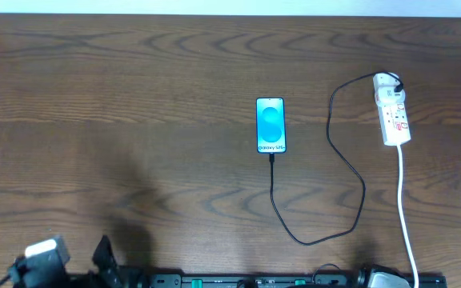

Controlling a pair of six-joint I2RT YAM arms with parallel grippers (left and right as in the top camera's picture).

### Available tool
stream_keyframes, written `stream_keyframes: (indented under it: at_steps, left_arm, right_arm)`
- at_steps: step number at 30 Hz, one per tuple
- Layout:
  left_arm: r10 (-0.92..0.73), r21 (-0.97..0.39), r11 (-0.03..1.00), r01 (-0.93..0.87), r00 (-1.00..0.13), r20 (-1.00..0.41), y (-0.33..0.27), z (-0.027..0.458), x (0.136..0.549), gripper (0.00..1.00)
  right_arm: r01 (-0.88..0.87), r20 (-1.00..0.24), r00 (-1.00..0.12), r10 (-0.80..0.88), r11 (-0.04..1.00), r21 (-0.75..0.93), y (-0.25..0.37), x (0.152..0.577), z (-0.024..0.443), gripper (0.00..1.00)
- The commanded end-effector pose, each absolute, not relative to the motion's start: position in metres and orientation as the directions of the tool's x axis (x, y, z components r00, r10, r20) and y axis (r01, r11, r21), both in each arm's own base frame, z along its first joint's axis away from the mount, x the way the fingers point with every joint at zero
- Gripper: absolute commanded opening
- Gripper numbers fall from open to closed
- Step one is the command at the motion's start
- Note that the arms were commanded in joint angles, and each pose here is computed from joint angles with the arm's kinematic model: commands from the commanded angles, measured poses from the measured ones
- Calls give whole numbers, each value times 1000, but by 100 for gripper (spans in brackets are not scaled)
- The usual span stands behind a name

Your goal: Plug charger to phone and switch on socket

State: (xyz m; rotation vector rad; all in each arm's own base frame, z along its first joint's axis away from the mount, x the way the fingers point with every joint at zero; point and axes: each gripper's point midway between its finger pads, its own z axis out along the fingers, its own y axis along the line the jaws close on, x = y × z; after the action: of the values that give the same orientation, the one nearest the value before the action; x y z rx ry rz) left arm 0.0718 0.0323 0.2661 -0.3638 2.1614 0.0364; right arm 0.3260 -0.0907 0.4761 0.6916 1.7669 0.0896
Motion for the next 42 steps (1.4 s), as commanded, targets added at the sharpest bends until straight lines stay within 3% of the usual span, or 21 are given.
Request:
stream_keyframes:
  at_steps: [1,11,24,42]
  left_arm:
    - [-247,-122,951,-284,-460,-853,37,272,57,98]
    - [-257,-166,947,-275,-338,-906,38,275,35,98]
    - [-272,-178,933,-312,-290,-918,40,276,26,98]
    - [-303,-175,894,-413,-268,-915,42,272,19,98]
  right_arm:
    - [289,-849,-217,481,863,415,-66,326,476,1]
    - [244,-859,-194,474,871,426,-55,303,490,1]
    - [194,-879,-130,459,881,432,-44,271,509,1]
    - [-26,-908,90,409,913,408,-4,181,555,1]
